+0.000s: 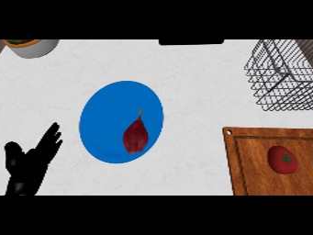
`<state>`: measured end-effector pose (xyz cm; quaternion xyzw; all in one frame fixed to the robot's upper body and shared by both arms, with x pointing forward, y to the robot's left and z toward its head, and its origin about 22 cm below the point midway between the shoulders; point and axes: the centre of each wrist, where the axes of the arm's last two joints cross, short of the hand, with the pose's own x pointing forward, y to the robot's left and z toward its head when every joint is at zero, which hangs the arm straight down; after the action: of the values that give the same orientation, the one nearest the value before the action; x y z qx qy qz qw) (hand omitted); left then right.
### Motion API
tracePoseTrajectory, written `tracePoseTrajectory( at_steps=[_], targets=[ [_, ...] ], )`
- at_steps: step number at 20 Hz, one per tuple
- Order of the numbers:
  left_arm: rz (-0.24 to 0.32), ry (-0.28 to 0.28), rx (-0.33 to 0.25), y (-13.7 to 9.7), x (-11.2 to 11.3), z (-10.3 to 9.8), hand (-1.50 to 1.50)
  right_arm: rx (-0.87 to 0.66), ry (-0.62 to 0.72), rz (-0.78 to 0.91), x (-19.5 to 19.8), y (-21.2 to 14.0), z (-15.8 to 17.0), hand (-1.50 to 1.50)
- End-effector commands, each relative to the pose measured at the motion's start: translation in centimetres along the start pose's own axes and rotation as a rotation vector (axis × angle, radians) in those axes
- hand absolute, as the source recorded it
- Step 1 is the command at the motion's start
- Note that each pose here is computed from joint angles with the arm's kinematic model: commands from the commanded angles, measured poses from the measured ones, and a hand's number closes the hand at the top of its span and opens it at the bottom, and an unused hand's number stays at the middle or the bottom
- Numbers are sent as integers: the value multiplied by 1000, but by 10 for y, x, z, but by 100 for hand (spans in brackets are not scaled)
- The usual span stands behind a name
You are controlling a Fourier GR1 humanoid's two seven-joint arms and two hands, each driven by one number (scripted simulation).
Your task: Pick the tomato from the cutting board and place it in the basket
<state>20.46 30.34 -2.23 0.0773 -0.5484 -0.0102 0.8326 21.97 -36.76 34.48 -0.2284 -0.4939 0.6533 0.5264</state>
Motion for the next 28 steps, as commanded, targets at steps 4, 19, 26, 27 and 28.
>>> tracePoseTrajectory(
  at_steps=[4,19,26,27,28],
  targets=[
    [-11,154,-18,-4,-35,13,0,-19,-33,-51,-1,43,-18,-150],
    [-31,149,-15,-10,-24,0,0,29,34,-25,-8,117,-67,-150],
    [4,141,-11,-10,-24,-7,0,16,16,-44,-21,149,-77,-150],
    [5,132,-18,-3,-33,-2,0,24,11,-51,-28,155,-75,-150],
    [2,140,-37,-24,-46,16,0,12,14,-42,-20,147,-78,-150]
  ],
)
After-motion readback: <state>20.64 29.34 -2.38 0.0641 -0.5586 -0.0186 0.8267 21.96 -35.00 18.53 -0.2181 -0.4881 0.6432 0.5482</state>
